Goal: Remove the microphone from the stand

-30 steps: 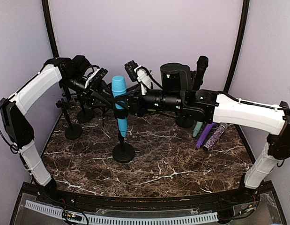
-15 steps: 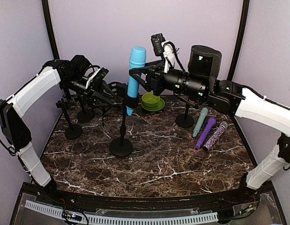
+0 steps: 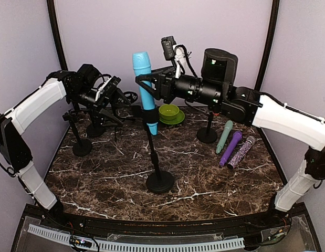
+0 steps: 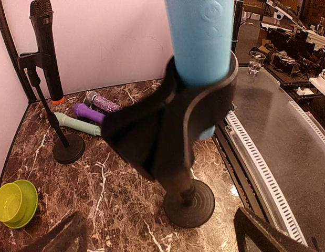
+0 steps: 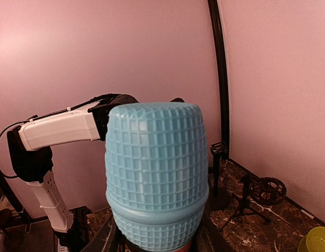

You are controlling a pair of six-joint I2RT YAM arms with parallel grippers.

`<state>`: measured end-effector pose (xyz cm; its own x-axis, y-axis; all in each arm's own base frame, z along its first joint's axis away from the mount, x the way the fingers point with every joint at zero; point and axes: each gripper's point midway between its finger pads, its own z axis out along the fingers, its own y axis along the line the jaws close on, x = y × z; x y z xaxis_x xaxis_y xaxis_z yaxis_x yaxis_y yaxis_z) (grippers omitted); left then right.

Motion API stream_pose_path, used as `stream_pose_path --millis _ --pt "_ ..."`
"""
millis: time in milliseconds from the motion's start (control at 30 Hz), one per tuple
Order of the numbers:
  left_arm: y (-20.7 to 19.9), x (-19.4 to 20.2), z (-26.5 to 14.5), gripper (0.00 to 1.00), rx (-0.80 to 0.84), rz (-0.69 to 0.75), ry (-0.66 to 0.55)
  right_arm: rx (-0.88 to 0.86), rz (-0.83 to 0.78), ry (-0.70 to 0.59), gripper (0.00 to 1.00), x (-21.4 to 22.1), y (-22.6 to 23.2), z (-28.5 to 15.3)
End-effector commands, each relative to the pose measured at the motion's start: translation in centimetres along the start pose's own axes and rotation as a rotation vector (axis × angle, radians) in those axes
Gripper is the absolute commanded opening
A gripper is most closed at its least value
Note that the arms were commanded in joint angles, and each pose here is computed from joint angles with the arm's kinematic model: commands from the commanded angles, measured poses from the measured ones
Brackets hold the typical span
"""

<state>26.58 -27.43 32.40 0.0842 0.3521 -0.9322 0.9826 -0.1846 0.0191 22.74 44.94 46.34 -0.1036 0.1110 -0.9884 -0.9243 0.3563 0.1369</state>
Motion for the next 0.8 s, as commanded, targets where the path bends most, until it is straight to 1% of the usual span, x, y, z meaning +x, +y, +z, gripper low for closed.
stream_pose_path --millis 0,33,100,300,433,500,633,767 --pt "-1.4 -1.5 -0.5 0.99 0.028 -0.003 -0.053 -0.206 0.001 -0.152 0.0 -5.5 4.0 -0.4" --pt "-1.6 -1.4 -0.5 0.99 0.026 -0.001 -0.047 -0.22 -0.001 -0.128 0.0 -4.5 4.0 0.4" --pt "-2.0 -1.5 -0.6 0.99 0.028 0.001 -0.047 -0.257 -0.012 -0.112 0.0 -4.1 4.6 0.8" --pt "-5.4 -3.3 -1.4 0.99 0.115 0.029 -0.121 -0.341 -0.039 -0.089 0.0 -3.4 5.7 1.6" --pt "-6.8 -3.4 -1.6 0.98 0.143 0.041 -0.113 -0.377 -0.045 -0.082 0.0 -2.9 5.8 2.1" --pt "-7.1 -3.0 -1.6 0.95 0.146 0.035 -0.095 -0.398 -0.039 -0.078 0.0 -2.5 5.6 2.2" --pt "-7.1 -2.1 -1.4 0.84 0.146 0.025 -0.06 -0.419 -0.027 -0.067 0.0 -1.8 4.7 2.2" --pt "-7.1 -2.1 -1.5 0.74 0.14 0.052 -0.05 -0.426 -0.014 -0.046 0.0 -1.0 4.1 2.1"
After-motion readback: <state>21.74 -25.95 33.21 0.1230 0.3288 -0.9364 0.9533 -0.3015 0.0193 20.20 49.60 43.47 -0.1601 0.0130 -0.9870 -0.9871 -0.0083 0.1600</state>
